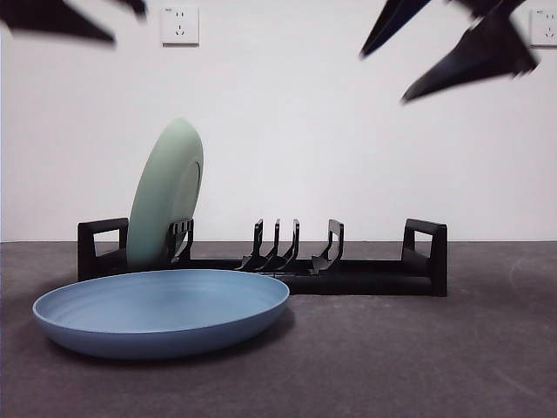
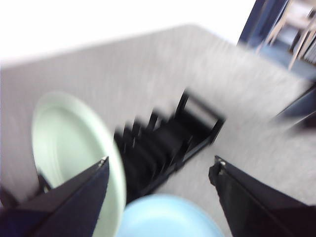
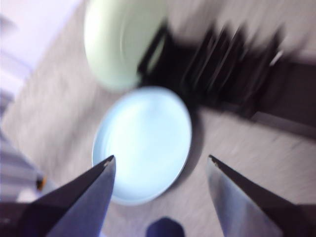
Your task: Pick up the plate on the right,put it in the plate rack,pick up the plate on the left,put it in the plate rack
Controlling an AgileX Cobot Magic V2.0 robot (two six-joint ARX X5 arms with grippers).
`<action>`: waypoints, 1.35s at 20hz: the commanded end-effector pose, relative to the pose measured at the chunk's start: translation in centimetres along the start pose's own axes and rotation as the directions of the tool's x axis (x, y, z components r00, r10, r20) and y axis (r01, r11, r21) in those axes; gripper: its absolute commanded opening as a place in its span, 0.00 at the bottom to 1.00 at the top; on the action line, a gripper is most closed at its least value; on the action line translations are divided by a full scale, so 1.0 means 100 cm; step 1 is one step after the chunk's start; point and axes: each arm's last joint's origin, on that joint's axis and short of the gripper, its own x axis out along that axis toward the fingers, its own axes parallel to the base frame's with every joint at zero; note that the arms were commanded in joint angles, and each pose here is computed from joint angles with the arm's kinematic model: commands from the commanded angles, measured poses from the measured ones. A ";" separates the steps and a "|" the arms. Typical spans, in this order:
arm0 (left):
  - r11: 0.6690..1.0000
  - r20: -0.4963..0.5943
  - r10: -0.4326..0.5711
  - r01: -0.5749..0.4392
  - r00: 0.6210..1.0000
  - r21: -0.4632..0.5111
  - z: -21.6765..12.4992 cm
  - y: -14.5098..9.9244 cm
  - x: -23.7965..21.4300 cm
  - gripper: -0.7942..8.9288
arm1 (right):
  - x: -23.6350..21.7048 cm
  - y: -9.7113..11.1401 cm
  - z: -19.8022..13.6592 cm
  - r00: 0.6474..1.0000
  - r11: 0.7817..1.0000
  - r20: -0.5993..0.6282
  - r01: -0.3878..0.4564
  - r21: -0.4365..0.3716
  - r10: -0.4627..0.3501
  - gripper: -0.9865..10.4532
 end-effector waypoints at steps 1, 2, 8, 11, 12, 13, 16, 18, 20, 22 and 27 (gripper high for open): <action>0.991 0.090 0.032 -0.043 0.995 0.127 0.010 -0.026 -0.035 0.44 | 0.032 -0.001 -0.005 0.995 1.000 -0.099 -0.018 0.002 0.018 0.35; 0.982 0.117 0.064 -0.083 0.991 0.168 0.012 -0.035 -0.047 0.44 | 0.045 -0.002 -0.008 0.991 1.000 -0.134 -0.022 0.005 0.022 0.35; 0.924 0.159 0.229 -0.266 0.960 0.276 0.004 -0.073 -0.103 0.44 | 0.115 -0.023 -0.026 0.964 0.999 -0.264 -0.008 0.044 0.019 0.35; 0.927 0.131 0.226 -0.255 0.965 0.277 0.003 -0.078 -0.108 0.44 | 0.137 -0.033 -0.035 0.952 0.998 -0.305 0.005 0.063 0.015 0.35; 0.929 0.123 0.221 -0.247 0.968 0.277 0.002 -0.078 -0.108 0.44 | 0.144 -0.036 -0.038 0.951 0.997 -0.309 0.006 0.070 0.016 0.35; 0.930 0.115 0.215 -0.239 0.970 0.278 0.001 -0.079 -0.107 0.44 | 0.150 -0.037 -0.040 0.950 0.997 -0.312 0.007 0.077 0.018 0.32; 0.933 0.108 0.197 -0.220 0.975 0.284 0.001 -0.080 -0.105 0.44 | 0.166 -0.041 -0.048 0.942 0.995 -0.335 0.007 0.098 0.026 0.30; 0.934 0.106 0.191 -0.213 0.976 0.286 0.001 -0.081 -0.105 0.44 | 0.173 -0.040 -0.054 0.936 0.995 -0.349 0.003 0.096 0.031 0.30; 0.935 0.100 0.190 -0.211 0.977 0.285 0.001 -0.080 -0.104 0.44 | 0.179 -0.041 -0.056 0.936 0.995 -0.350 0.005 0.103 0.032 0.30; 0.937 0.080 0.191 -0.206 0.978 0.282 0.000 -0.079 -0.101 0.44 | 0.184 -0.042 -0.059 0.934 0.993 -0.356 0.011 0.121 0.033 0.24; 0.947 -0.010 0.190 -0.180 0.982 0.268 -0.003 -0.074 -0.087 0.44 | 0.185 -0.041 -0.061 0.931 0.991 -0.365 0.023 0.134 0.028 0.08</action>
